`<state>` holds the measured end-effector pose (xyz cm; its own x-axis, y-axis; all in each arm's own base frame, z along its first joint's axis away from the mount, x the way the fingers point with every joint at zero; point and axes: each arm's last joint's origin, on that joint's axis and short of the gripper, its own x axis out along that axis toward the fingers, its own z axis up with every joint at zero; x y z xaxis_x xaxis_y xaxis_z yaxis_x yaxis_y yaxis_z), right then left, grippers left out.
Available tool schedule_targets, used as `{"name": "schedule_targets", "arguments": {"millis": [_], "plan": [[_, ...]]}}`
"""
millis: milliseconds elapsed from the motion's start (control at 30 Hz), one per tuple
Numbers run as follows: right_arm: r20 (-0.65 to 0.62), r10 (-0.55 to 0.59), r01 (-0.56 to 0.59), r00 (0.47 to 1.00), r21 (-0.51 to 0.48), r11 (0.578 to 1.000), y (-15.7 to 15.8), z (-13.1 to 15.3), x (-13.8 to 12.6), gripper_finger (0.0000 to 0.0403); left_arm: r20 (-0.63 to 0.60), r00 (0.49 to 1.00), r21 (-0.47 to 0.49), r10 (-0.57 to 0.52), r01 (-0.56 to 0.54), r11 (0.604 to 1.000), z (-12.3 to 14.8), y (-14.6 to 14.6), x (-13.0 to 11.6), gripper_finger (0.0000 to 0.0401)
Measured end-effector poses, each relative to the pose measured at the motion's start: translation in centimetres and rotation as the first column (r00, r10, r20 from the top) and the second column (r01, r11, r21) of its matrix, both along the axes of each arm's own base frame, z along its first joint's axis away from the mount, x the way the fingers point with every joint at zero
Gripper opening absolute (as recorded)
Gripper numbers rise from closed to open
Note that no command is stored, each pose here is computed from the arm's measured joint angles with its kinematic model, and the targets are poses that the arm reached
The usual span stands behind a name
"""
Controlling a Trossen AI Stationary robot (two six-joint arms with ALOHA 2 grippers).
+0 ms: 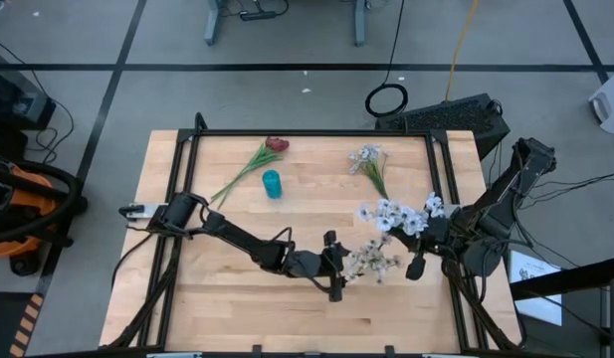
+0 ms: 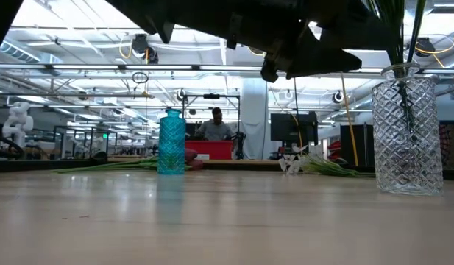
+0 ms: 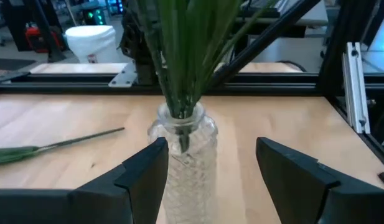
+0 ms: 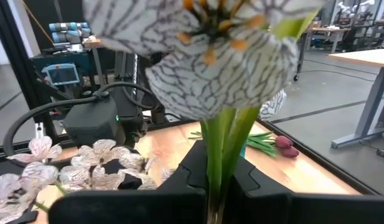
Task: Sort flowers into vase by color
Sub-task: Put the white flowers into the transparent vase
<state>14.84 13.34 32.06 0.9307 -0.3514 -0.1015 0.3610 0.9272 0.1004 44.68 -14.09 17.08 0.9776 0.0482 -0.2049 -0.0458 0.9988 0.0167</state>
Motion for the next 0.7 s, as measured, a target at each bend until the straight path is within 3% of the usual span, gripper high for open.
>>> {"name": "schedule_targets", "arguments": {"millis": [367, 700], "plan": [[-0.005, -0.050, 0.050, 0.999, 0.004, 0.999, 0.5, -0.9, 0.5, 0.0002, 0.023, 0.999, -0.042, 0.035, -0.034, 0.999, -4.5, 0.9, 1.1, 0.0248], [-0.009, -0.055, 0.055, 0.998, 0.029, 0.998, 1.2, -1.7, 1.1, 0.0007, 0.044, 0.998, -0.032, 0.048, -0.046, 0.998, -4.9, 1.7, 1.5, 0.0248]]}}
